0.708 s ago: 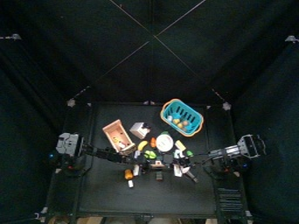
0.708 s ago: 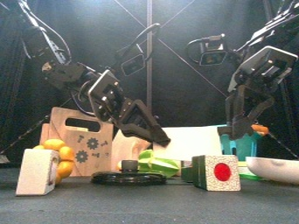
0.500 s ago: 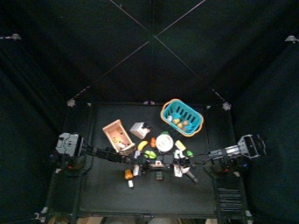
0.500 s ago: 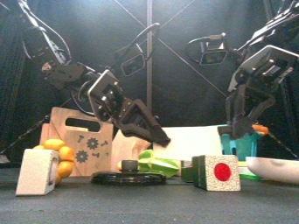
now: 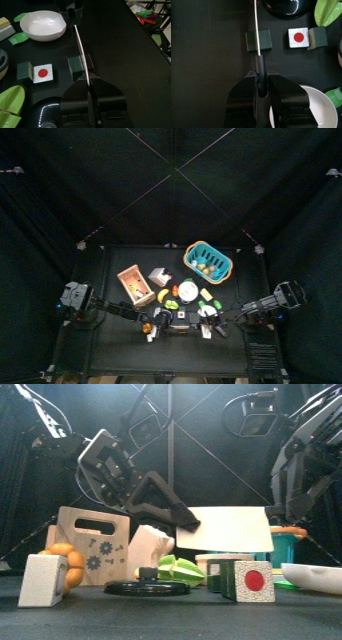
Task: Cut sushi piece
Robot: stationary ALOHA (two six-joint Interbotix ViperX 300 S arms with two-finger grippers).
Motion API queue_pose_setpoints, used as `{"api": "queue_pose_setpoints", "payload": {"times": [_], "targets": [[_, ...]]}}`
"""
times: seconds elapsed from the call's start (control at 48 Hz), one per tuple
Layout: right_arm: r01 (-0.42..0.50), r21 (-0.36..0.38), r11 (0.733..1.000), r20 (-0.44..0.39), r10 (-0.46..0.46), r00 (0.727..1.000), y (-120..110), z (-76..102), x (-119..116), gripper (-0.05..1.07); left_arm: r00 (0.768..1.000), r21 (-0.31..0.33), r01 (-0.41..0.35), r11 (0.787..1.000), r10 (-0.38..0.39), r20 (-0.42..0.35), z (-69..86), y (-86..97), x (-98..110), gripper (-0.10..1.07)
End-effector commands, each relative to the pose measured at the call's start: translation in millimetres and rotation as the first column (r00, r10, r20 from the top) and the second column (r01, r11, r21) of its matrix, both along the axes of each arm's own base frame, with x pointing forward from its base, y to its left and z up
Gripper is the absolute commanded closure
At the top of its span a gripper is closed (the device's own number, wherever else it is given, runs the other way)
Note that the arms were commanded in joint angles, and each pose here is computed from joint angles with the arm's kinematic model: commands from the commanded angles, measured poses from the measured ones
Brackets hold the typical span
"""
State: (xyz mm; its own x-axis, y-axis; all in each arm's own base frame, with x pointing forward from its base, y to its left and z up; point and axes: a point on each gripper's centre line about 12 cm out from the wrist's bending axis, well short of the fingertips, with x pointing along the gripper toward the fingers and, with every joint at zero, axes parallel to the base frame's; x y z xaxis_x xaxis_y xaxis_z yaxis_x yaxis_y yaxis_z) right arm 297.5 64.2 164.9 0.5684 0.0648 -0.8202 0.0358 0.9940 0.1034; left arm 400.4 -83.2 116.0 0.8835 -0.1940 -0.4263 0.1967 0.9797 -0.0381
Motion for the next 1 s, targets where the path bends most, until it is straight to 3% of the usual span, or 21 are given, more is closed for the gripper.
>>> {"api": "queue_pose_setpoints", "payload": {"times": [0.0,0.229,0.5,0.75,0.979], "targets": [[0.007,0.001,1.000,0.022,-0.007,1.000,-2,7.1,4,0.57,0.999,-0.002,0.022,1.000,-0.022,0.034,9.3,-8.8,4,0.69],[-0.002,-0.019,1.000,0.014,0.003,1.000,-4,3.1,3,0.57,0.999,0.000,0.017,1.000,-0.017,0.030,7.4,-6.3,4,0.69],[-0.002,-0.032,1.000,-0.035,0.001,0.999,-5,-13.6,7,0.57,1.000,0.006,0.012,1.000,-0.012,-0.021,-14.0,-6.8,8,0.69],[-0.012,-0.066,0.998,0.028,0.014,1.000,-11,10.8,10,0.57,1.000,0.008,0.013,1.000,-0.013,-0.019,-12.0,-6.1,7,0.69],[-0.013,-0.065,0.998,0.031,0.015,0.999,-10,11.7,9,0.57,1.000,0.005,0.015,1.000,-0.015,0.006,-1.1,-6.0,7,0.69]]}}
